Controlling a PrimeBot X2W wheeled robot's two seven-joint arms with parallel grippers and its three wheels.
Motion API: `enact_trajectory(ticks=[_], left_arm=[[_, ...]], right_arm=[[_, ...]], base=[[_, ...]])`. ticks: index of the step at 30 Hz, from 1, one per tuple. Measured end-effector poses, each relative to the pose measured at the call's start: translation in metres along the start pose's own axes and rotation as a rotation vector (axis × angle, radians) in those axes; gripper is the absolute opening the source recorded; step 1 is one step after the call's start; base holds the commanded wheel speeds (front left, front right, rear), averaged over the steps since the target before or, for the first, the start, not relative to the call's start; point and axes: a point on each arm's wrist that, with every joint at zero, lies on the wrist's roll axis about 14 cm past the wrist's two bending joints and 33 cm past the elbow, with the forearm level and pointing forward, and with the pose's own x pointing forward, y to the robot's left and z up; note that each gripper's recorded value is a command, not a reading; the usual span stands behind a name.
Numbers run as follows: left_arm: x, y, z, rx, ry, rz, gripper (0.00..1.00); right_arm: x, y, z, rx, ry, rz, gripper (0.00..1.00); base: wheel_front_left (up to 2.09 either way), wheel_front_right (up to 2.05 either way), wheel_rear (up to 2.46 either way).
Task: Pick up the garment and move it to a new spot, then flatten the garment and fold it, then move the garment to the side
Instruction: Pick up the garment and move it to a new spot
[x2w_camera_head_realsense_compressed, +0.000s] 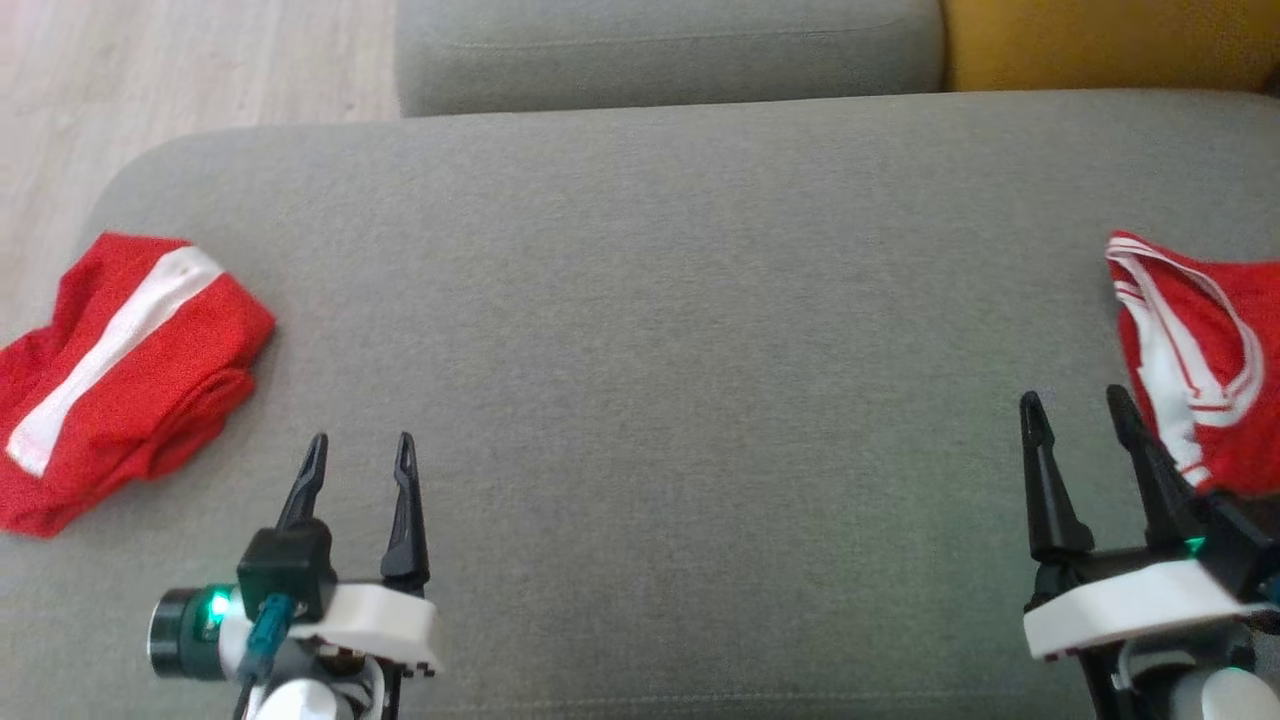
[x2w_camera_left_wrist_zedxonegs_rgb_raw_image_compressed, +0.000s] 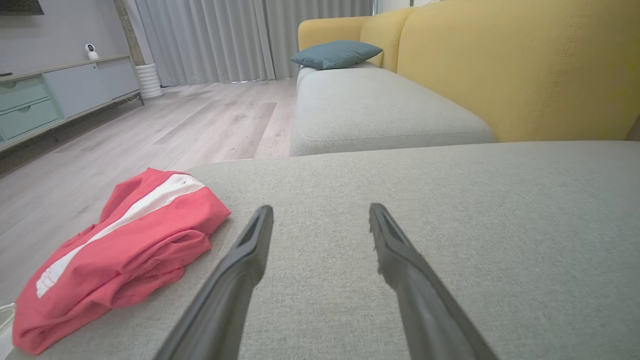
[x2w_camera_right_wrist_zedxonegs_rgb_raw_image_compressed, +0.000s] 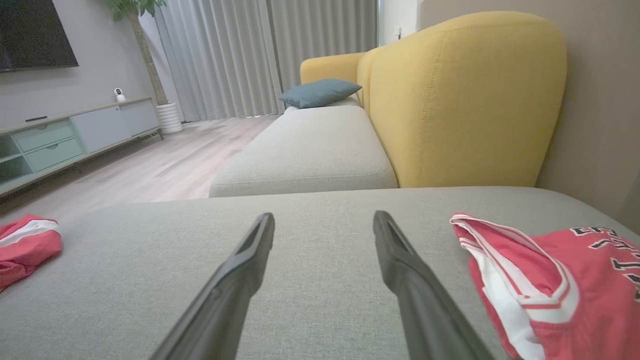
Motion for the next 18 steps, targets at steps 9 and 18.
enact_trajectory(ticks=[9,18], left_arm=[[-0.001,0.037,0.015,-0.005,-0.048,0.125,1.00],[-0.031,0.089,0.015,0.003,-0.041,0.303,1.00]], right_arm=[[0.029,0.047,0.001,-0.010,0.016,0.153,1.00],[0.048,0.106,0.001,-0.005,0.032,0.333,1.00]], base=[[0.00,0.00,0.00],[0.00,0.00,0.00]])
